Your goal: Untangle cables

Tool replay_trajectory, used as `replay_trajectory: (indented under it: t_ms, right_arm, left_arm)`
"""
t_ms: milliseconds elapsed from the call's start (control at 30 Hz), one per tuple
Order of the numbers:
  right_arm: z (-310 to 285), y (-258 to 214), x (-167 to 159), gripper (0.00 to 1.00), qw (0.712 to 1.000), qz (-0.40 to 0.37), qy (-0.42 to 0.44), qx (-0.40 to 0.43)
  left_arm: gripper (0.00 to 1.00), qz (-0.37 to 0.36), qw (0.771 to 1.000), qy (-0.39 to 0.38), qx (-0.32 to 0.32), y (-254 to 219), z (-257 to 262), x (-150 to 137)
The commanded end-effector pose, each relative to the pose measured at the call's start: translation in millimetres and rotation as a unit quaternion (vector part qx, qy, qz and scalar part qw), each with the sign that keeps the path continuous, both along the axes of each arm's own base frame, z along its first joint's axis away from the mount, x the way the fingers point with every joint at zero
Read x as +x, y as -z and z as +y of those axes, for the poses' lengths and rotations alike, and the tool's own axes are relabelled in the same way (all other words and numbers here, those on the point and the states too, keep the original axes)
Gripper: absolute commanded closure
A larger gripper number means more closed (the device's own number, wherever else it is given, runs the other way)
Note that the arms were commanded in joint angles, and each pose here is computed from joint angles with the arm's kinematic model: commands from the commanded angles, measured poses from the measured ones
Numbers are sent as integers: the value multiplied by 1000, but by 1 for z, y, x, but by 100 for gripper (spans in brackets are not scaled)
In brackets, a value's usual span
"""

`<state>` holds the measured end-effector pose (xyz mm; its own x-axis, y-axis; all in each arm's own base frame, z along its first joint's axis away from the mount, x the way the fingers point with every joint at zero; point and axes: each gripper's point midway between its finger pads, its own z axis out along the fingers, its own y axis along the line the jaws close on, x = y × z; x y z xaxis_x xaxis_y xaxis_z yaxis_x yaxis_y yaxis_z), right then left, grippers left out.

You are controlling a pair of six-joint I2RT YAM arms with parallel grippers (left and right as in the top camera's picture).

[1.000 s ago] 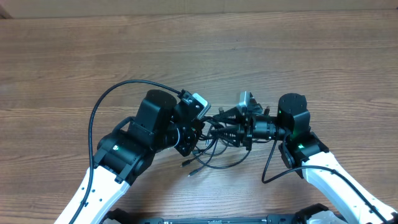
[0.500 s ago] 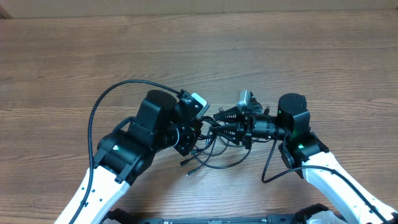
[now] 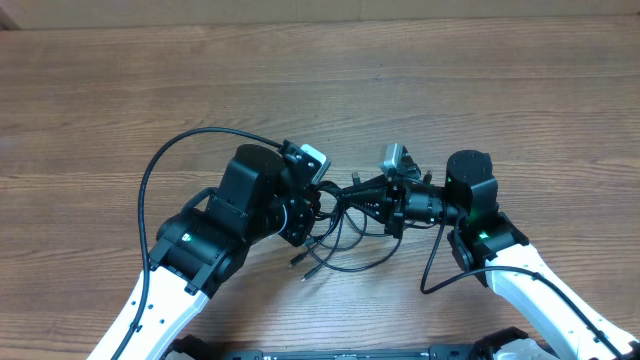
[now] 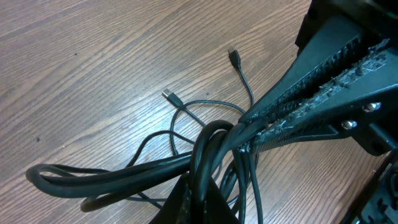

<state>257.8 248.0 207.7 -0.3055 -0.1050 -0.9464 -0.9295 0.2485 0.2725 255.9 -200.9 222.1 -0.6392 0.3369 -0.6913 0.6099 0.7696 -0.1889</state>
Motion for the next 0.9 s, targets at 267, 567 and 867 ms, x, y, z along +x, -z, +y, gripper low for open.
replay_trajectory:
  t_ms: [267,567,867]
  right_arm:
    - [0,-2,3,96,1000,-3,7,-2]
    - [0,-1,2,96,1000,1,7,-4]
    - [-1,3,2,96,1000,8,10,-9]
  left_arm:
    - [95,-10,1000,-23,-17,-9,-2,9]
    - [96,9,991,-126,-41,-11,11,23]
    - [96,10,985,-161,-68,-17,12,30]
